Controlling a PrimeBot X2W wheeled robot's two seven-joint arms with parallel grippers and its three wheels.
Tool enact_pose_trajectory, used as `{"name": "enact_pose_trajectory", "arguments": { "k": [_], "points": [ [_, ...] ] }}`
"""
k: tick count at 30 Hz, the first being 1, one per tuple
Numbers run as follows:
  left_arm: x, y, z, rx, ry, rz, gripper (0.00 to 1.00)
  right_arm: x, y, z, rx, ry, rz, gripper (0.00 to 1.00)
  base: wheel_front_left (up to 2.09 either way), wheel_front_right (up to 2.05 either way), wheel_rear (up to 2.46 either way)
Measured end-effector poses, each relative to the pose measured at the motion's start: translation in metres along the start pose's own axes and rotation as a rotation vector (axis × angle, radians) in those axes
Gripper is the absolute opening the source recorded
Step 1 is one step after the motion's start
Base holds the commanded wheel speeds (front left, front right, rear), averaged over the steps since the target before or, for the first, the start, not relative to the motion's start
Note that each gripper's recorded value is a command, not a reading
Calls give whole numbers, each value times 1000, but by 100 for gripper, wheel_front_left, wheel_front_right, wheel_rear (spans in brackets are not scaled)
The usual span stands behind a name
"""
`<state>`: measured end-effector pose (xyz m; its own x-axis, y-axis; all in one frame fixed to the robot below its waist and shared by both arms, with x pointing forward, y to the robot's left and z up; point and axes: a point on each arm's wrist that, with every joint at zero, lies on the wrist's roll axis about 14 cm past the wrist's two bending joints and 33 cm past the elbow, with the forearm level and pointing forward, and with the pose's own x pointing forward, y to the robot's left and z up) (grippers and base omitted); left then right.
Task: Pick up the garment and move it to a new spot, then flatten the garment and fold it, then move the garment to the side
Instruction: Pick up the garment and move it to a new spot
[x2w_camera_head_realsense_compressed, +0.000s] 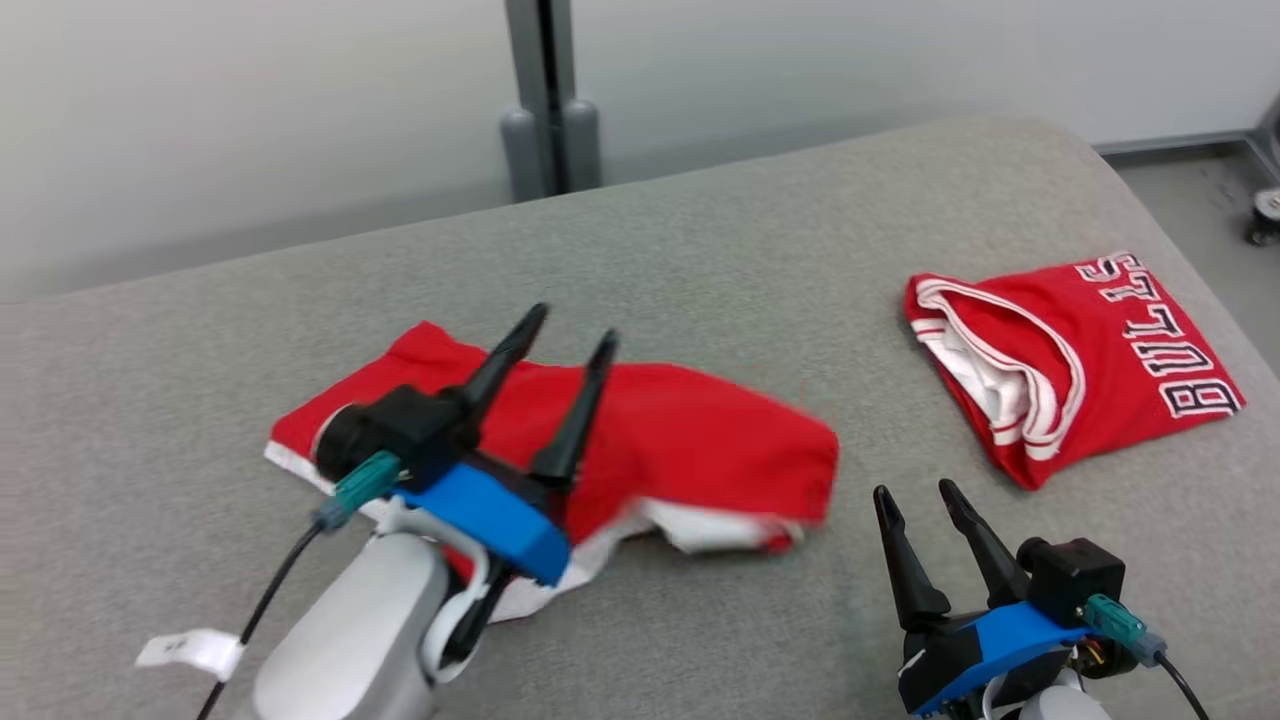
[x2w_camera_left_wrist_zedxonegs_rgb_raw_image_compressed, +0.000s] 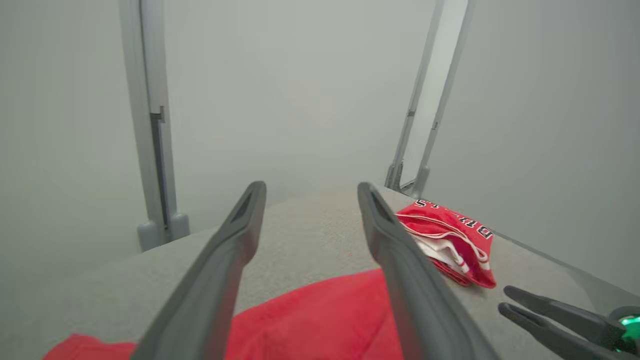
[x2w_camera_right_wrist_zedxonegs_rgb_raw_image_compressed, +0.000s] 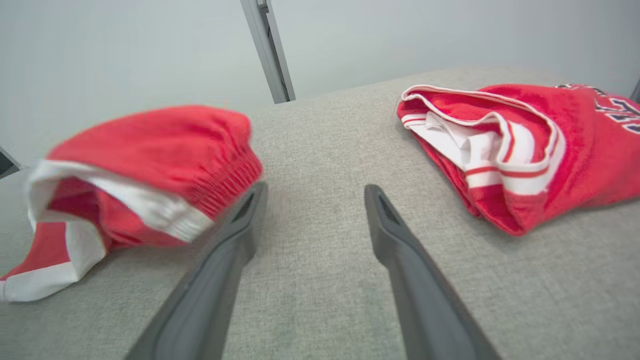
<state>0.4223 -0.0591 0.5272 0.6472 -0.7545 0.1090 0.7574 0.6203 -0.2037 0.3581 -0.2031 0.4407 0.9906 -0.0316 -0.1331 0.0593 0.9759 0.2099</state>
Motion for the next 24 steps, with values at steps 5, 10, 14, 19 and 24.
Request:
{"name": "enact_pose_trajectory", "arguments": {
  "k": [5, 10, 14, 19, 24],
  "points": [
    [-56, 61, -7, 17, 29, 244, 100, 8, 20, 3, 1, -9, 61, 100, 0, 0, 0],
    [-119, 95, -18, 35, 62, 438, 100, 12, 38, 5, 0, -17, 114, 100, 0, 0, 0],
    [-168, 105, -29, 11, 76, 578, 100, 10, 47, 4, -5, -12, 141, 100, 0, 0, 0],
    [-211, 102, -40, -4, 76, 704, 100, 7, 51, 2, -8, -10, 155, 100, 0, 0, 0],
    [-237, 86, -54, -9, 100, 764, 100, 2, 52, -5, -36, 7, 161, 100, 0, 0, 0]
  ]
}}
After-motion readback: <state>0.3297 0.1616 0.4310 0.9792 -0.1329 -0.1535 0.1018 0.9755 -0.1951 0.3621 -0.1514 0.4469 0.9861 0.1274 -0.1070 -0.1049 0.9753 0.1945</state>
